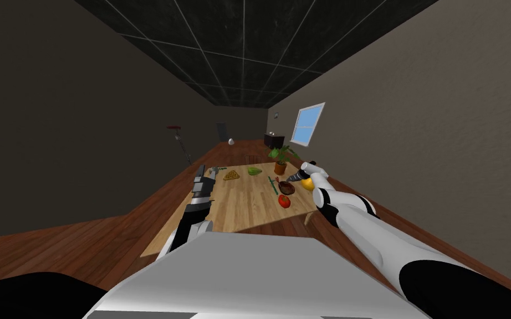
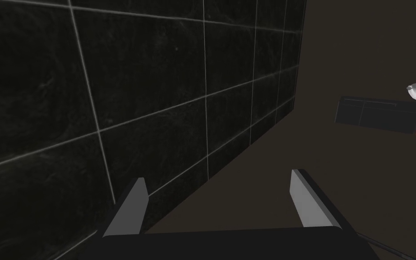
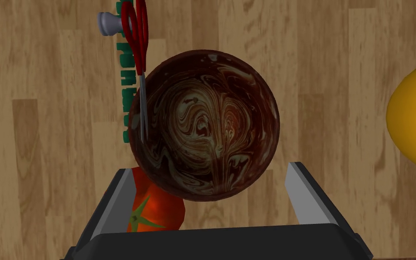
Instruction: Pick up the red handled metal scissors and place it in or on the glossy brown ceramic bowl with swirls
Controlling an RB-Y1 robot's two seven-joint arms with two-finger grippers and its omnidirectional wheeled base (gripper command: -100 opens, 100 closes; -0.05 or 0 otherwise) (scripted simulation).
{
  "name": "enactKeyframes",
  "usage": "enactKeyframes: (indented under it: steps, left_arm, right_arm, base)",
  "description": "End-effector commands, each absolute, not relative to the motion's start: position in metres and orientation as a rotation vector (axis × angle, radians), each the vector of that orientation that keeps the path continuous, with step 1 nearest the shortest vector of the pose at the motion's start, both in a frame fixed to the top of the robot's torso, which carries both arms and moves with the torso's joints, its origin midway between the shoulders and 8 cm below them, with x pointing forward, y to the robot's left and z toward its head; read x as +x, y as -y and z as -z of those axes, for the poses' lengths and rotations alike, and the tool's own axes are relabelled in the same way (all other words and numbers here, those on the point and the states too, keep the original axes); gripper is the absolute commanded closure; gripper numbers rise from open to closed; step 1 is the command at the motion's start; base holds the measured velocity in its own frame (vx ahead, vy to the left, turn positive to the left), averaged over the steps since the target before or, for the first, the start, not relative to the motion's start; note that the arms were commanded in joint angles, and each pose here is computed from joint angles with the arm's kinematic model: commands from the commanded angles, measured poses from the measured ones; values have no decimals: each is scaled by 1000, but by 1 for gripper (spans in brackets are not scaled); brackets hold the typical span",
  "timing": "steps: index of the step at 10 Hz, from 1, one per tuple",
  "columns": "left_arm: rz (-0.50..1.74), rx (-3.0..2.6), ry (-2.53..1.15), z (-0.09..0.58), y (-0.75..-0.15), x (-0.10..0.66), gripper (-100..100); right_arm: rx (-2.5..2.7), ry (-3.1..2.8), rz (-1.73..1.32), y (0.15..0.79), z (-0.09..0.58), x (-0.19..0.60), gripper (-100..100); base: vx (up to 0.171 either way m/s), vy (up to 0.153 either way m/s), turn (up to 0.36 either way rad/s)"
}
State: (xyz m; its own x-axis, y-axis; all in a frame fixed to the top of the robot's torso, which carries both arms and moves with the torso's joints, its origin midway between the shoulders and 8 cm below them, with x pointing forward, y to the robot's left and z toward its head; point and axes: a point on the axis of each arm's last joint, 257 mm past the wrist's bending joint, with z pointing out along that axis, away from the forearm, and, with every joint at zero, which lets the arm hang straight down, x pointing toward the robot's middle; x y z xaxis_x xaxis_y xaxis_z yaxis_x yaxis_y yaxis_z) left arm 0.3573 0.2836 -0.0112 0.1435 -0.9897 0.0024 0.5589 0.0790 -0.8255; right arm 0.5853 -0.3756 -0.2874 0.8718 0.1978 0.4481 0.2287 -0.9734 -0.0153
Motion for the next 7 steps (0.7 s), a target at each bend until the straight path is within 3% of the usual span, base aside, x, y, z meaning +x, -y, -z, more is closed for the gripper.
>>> enactKeyframes:
  steps: [1, 2, 7]
  left_arm:
    - [1306, -797, -687, 11, -284, 357, 0]
    - [1306, -797, -687, 11, -284, 357, 0]
    - [1306, -797, -687, 11, -284, 357, 0]
  right_arm:
    - [-2974, 339, 701, 376, 287, 585, -100]
    - [-2973, 344, 701, 376, 287, 585, 0]
    - [-2973, 344, 701, 376, 287, 585, 0]
  base:
    - [13, 29, -10]
    - [3, 8, 2]
    - [0, 0, 0]
